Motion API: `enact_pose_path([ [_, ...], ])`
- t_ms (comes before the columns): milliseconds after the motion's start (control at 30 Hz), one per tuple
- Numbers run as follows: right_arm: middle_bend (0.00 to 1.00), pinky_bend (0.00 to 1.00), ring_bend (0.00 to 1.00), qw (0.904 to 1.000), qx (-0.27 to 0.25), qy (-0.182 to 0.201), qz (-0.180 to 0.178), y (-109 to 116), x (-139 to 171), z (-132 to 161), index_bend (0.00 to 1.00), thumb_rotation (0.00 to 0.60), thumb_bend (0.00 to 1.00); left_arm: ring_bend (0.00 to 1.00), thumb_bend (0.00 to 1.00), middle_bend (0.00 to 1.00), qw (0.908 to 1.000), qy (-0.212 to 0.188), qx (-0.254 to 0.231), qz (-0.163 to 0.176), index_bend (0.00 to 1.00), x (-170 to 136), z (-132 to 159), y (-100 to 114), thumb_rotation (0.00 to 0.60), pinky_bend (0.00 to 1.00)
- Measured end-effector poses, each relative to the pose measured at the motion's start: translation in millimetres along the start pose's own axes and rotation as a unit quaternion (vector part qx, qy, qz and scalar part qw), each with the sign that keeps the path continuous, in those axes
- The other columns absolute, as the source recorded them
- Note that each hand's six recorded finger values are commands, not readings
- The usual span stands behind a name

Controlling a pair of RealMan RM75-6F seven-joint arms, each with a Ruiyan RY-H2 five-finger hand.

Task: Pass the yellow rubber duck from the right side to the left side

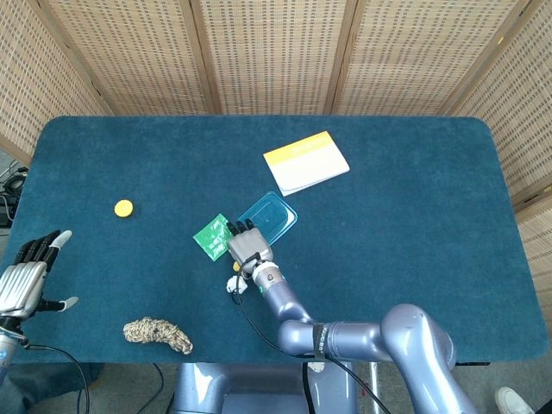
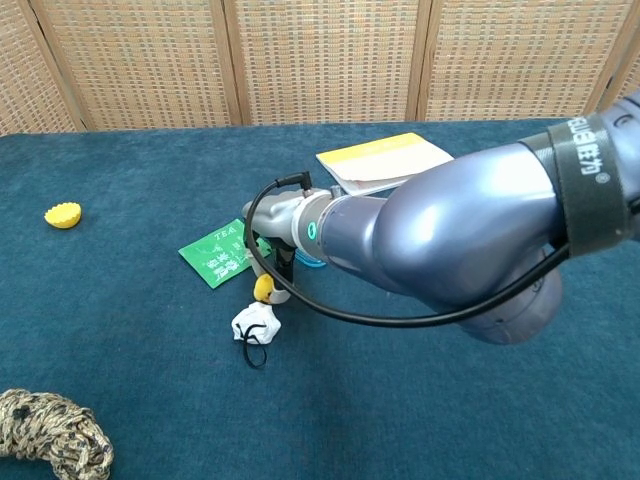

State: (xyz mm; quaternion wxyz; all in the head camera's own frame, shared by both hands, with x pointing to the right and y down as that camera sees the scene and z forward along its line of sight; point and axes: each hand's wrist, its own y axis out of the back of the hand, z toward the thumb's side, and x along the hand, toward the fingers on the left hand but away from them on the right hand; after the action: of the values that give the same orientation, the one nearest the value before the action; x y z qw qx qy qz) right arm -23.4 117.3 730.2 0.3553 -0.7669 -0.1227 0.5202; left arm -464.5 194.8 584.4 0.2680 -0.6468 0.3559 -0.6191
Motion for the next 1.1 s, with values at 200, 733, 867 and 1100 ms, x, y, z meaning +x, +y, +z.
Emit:
enact_pose_path([
  [200, 0.0, 0.0, 0.0, 1.0, -0.001, -0.001, -0.005, 6.9, 5.1, -4.0, 0.27, 0.6, 0.0, 0.0, 0.04, 0.0, 1.0, -0.002, 0.001, 0.001, 0.0, 0.0, 1.4, 0.1, 0.6, 0.0],
  [733, 0.0, 0.0, 0.0, 0.9813, 0.054, -0.015, -0.184, 99.4, 87.0, -99.6, 0.12, 0.6, 0.0, 0.0, 0.05, 0.0, 0.9994, -0.031, 0.006, 0.016, 0.0, -3.8, 11.6, 1.3, 0.6, 0.0],
  [867, 0.0, 0.0, 0.0, 0.9688, 0.063, -0.032, -0.238, 101.0, 123.3, -161.7, 0.11, 0.6, 0.0, 0.0, 0.05, 0.0, 0.9983, -0.048, 0.004, 0.033, 0.0, -4.7, 17.4, 2.2, 0.6, 0.0],
  [1100, 0.0, 0.0, 0.0, 0.9627, 0.032, -0.099, -0.25, 51.7, 206.2, -280.2, 0.04, 0.6, 0.0, 0.0, 0.05, 0.0, 0.9953, -0.083, 0.015, 0.047, 0.0, 4.0, 32.0, 2.6, 0.6, 0.0],
])
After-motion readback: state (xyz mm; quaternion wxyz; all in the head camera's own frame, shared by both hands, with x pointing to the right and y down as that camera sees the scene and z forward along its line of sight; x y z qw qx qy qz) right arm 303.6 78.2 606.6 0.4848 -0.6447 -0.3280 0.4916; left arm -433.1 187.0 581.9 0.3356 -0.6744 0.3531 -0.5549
